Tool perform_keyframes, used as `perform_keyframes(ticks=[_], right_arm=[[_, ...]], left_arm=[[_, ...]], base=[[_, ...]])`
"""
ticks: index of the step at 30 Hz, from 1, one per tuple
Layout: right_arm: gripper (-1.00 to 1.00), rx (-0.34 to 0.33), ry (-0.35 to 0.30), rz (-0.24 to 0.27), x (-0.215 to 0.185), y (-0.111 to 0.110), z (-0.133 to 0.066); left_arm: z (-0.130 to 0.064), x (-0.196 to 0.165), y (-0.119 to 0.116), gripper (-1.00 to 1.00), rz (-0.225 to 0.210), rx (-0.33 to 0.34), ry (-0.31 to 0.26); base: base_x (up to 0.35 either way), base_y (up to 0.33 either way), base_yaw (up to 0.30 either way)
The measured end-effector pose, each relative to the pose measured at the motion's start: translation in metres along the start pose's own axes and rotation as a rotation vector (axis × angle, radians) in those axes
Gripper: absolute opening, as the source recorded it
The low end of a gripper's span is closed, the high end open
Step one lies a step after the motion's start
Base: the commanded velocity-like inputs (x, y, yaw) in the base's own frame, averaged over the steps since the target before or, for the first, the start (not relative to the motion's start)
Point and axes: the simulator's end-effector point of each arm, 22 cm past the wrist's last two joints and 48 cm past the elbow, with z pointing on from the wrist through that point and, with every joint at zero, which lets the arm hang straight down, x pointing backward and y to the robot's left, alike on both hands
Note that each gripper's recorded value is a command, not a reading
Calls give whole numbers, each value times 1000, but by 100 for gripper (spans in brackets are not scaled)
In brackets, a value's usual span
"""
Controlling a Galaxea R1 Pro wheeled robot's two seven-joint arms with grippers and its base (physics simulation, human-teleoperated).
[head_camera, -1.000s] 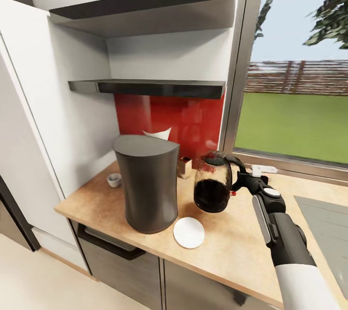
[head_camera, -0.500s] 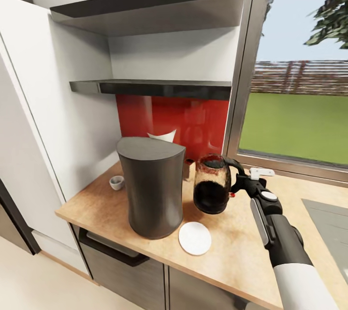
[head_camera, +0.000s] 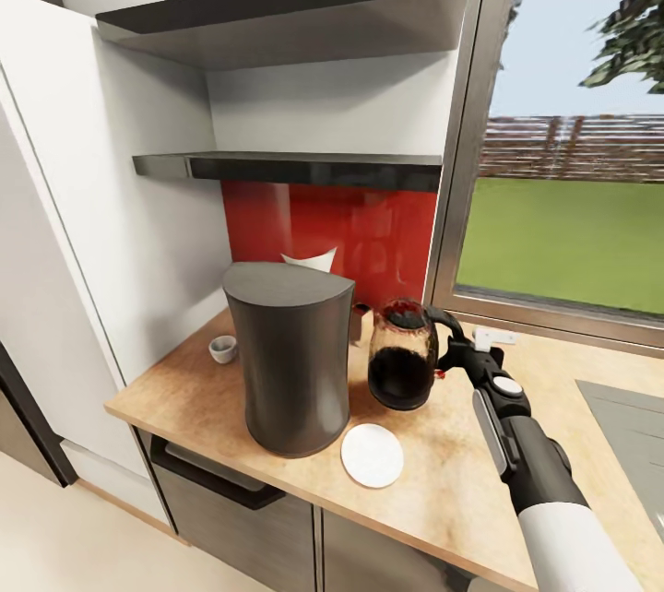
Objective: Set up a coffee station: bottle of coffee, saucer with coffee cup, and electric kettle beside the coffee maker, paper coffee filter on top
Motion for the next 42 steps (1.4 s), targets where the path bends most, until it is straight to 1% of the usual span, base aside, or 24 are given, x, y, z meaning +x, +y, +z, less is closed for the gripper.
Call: perform_keyframes(ticks=[6,11,16,23,25,29,36,42], right_arm=[[-100,0,3,-1,1,0,0],[-100,1,19,-4,9,0,2],[-100,1,22,-5,11,0,2],[-100,3,24,-6,12,0,2],[-100,3,33,-7,17,0,3],[-100,3,19,-6,20,0,4],[-100,3,17,-6,26,0,6],[-100,3,17,-6,26,0,6]], left_arm=[[0,0,0,100,0,0,0],[0,-1,0,100,-1,0,-1],[0,-1,0,100,-1,0,-1],[0,0,0,100,-1,0,0],[0,0,0,100,-1,0,-1],[0,0,0,100,-1,0,-1],[0,0,0,100,-1,-1,-1],[1,-1,6,100,-1,-8,-3]], base=[[0,0,0],[3,1,0],[118,94,0],[15,12,0],[1,0,0],[0,91,0],[0,36,0],[0,48,0]])
